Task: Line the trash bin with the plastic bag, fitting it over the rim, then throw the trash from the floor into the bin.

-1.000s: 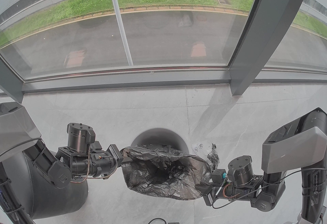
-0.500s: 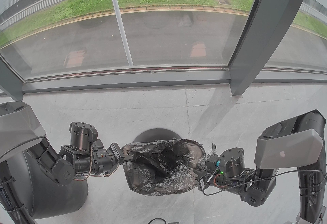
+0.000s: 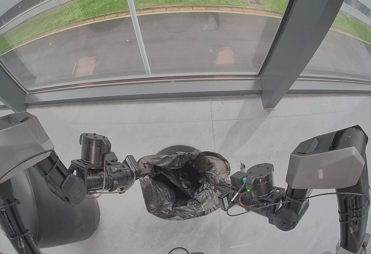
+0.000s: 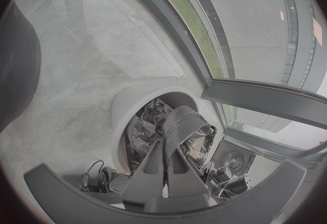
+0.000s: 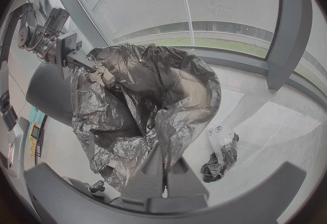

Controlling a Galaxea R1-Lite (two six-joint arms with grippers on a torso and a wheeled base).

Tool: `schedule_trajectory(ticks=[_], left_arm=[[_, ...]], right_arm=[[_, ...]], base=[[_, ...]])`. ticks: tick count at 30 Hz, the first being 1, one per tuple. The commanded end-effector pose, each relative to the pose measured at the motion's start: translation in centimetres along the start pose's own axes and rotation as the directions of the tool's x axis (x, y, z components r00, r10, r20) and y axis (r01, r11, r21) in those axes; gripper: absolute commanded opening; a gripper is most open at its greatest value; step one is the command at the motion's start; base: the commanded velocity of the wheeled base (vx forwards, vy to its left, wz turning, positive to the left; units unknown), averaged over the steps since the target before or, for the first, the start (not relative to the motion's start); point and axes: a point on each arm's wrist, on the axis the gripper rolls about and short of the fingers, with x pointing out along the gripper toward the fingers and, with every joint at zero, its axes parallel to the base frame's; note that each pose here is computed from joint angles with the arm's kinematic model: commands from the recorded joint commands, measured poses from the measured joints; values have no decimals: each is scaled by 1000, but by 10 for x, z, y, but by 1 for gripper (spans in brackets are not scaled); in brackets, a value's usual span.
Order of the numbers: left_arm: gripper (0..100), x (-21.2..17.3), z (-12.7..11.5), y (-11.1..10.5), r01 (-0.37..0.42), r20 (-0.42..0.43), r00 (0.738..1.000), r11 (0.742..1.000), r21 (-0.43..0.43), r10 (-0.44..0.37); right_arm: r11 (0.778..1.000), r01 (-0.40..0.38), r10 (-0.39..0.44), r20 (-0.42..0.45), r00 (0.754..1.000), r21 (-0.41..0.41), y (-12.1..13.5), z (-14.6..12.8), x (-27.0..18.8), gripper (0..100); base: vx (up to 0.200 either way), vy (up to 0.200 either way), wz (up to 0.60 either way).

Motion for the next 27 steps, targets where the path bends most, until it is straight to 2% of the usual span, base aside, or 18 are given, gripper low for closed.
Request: schedule_trajectory(ticks=[1,7,21,22,27], left_arm=[[0,7,5,0,5,8,1000,1000,3,-5],[0,16,7,3,2,6,1000,995,97,-2],[0,19,24,12,-13,45,999,997,77,10],[0,20,24,13,-15,44,999,997,77,11],[0,19,25,14,-14,50,999,997,76,10]], right_arm=[[1000,18,-18,20,1000,10,-7,4,5,0],[999,34,-35,54,998,17,-13,12,10,0],[999,34,-35,35,999,10,-13,19,24,0],[999,34,-35,35,999,10,-13,19,24,100],[999,34,-35,40,999,14,-13,21,23,100]], base=[[0,0,0],[0,0,0],[0,0,0],[0,0,0],[0,0,0]])
